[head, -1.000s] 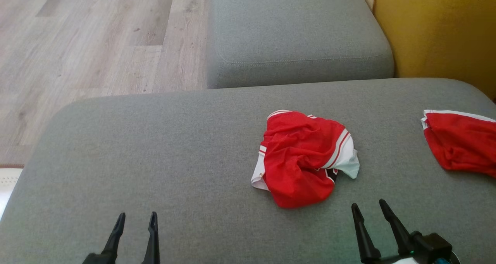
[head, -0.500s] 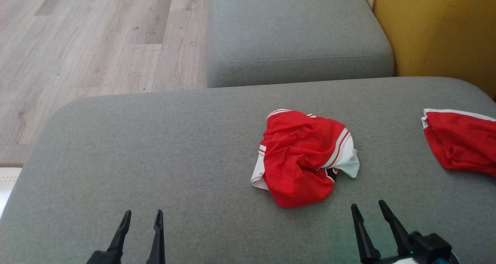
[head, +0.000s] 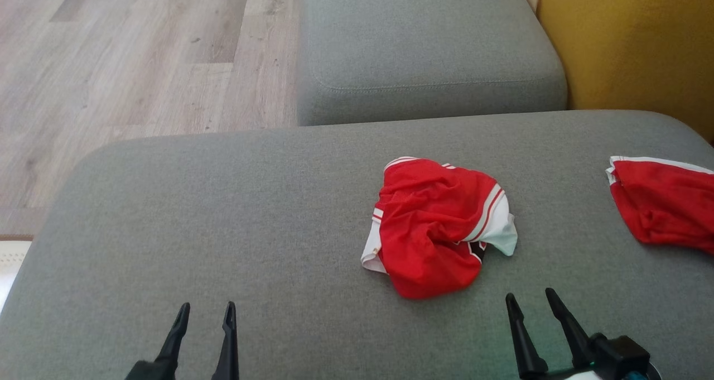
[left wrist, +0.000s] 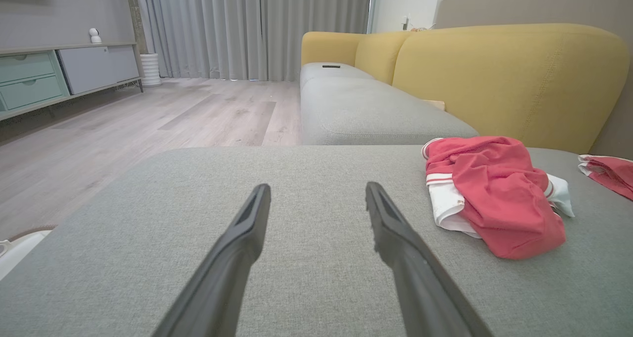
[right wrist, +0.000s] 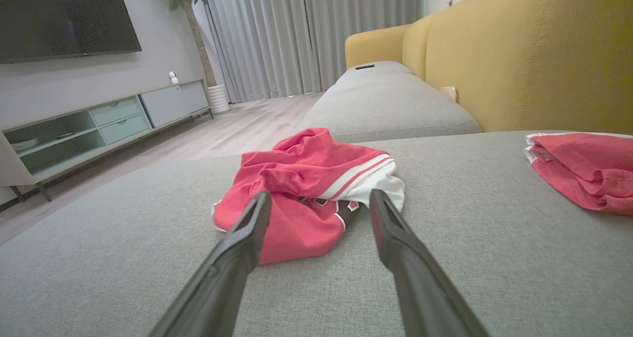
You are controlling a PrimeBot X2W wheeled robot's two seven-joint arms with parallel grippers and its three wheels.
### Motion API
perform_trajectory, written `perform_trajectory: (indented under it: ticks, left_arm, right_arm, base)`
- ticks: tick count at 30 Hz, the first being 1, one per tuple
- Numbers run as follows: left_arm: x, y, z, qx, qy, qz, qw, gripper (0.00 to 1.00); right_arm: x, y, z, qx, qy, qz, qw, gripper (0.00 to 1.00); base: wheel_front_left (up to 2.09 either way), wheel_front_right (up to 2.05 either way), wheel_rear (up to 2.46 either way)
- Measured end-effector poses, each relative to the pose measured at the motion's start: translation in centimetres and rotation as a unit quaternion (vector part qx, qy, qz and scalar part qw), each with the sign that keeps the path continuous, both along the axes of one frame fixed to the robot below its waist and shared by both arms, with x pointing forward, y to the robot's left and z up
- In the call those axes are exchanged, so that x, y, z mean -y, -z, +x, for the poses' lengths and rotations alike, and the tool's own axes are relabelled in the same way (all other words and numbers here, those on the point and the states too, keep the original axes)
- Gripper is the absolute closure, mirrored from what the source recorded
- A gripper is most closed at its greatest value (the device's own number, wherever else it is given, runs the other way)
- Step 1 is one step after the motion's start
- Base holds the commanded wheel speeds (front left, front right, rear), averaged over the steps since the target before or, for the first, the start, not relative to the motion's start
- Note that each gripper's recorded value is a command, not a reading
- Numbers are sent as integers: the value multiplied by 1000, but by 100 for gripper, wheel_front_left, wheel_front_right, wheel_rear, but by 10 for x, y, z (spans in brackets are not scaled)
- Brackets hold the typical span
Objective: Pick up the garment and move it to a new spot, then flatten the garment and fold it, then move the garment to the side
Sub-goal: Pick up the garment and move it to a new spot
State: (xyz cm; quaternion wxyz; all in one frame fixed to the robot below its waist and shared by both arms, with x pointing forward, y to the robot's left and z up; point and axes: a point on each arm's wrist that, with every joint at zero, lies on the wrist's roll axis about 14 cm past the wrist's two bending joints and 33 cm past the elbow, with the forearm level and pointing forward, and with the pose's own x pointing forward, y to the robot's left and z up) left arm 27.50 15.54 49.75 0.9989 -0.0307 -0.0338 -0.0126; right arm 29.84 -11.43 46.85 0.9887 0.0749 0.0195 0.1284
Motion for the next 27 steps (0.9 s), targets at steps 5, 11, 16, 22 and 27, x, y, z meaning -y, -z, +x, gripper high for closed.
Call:
perform_trajectory:
  ticks: [5,11,16,22,27]
  left_arm:
    - [1,0,0,-1,2,0,1000,0]
    - [7,2,1,-5,9,-2,1000,0]
    - [30,-3,17,2,56,-4,998,0]
    - [84,-20,51,29,165,28,985,0]
    - [137,-42,96,59,255,61,963,0]
  right_arm:
    - [0,0,0,-1,0,0,1000,0]
    - [1,3,0,-5,2,0,1000,0]
    - [1,6,2,-11,2,0,1000,0]
    - [1,7,9,-16,-2,-2,1000,0]
    - [8,0,28,-5,4,-8,1000,0]
  base:
    - [0,0,0]
    - [0,0,0]
    - [0,0,0]
    - [0,0,0]
    - [0,0,0]
